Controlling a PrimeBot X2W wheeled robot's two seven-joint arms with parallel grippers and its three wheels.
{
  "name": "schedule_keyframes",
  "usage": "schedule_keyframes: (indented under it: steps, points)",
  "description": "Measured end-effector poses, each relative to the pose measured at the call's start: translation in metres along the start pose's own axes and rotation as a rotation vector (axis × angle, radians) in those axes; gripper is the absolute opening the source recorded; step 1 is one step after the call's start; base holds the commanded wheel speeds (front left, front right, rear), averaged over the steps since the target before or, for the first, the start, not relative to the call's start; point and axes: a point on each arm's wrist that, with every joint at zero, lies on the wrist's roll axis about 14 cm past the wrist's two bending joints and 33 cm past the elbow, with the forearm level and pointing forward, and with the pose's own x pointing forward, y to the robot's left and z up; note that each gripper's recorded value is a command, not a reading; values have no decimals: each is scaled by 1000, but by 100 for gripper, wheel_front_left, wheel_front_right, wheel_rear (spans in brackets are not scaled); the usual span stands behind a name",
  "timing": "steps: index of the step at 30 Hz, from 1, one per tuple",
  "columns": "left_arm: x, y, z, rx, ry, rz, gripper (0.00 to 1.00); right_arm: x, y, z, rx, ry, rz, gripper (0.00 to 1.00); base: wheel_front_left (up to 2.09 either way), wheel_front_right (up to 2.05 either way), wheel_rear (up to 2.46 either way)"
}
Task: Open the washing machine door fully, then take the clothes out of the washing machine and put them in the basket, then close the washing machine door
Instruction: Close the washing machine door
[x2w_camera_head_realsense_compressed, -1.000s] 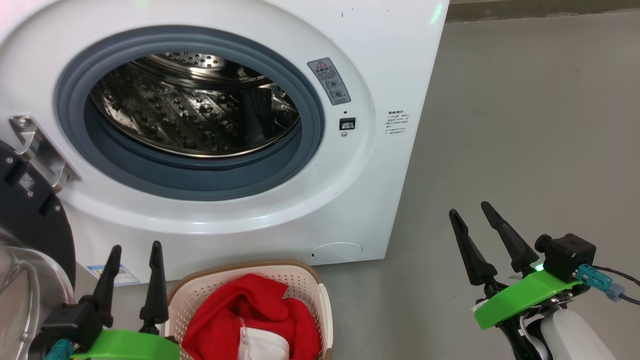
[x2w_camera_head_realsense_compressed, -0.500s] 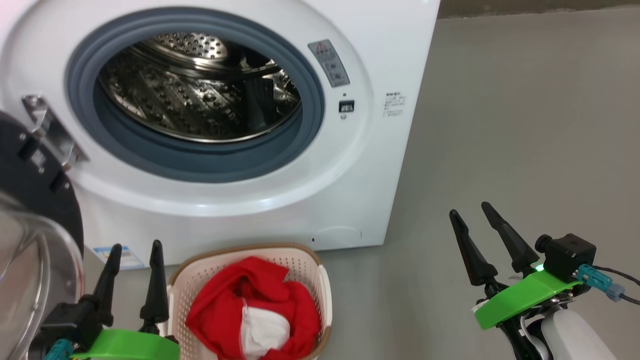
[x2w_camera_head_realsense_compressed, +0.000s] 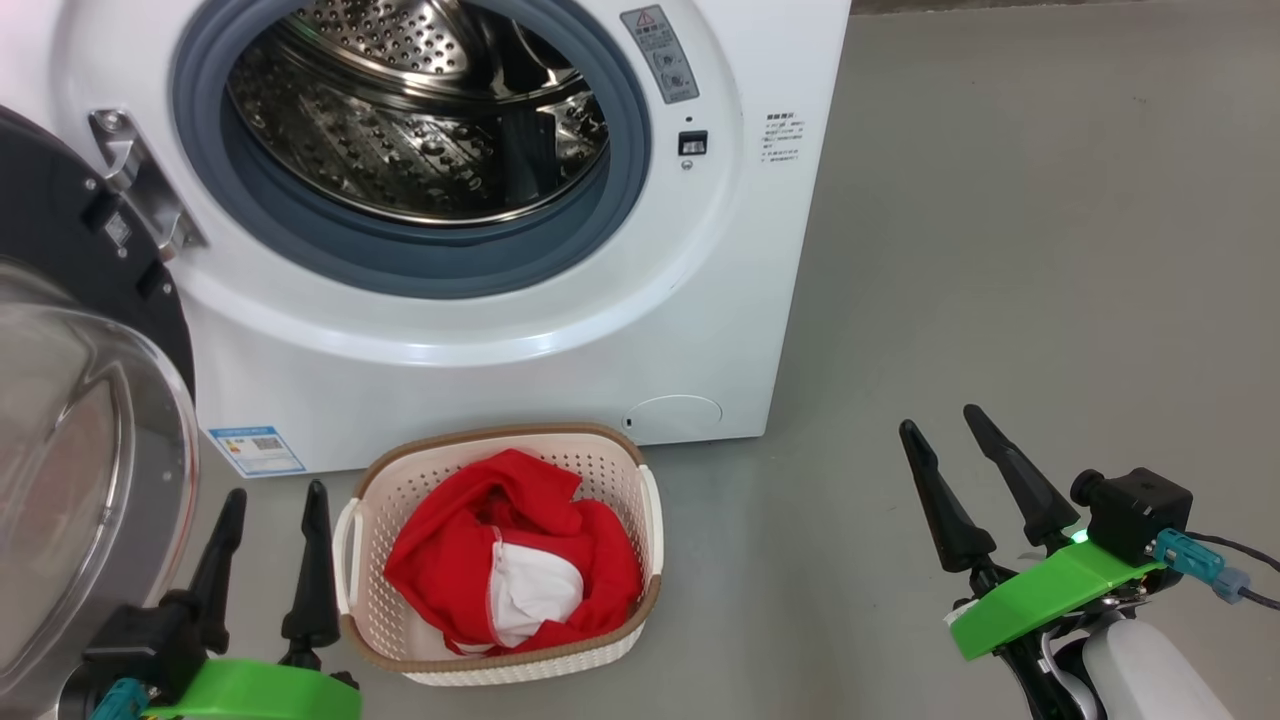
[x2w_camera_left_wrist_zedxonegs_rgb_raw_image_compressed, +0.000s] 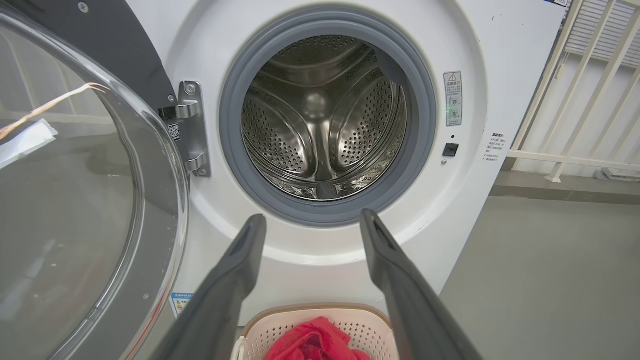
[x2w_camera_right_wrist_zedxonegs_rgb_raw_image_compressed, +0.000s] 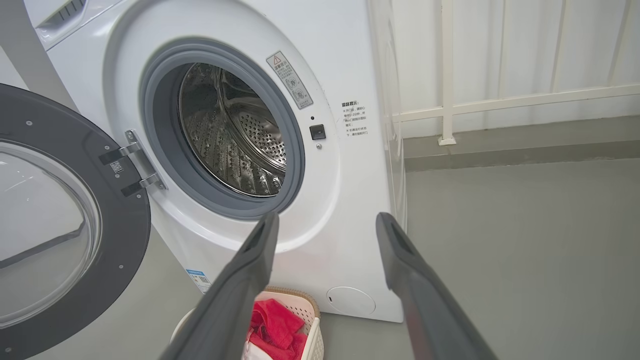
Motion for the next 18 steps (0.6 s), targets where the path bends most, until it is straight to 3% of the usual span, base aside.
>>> schedule_keyframes:
  steps: [18]
  points:
    - [-1, 1, 1, 1, -3, 5, 100, 0, 1, 1, -1, -2, 3, 100, -1, 1, 0]
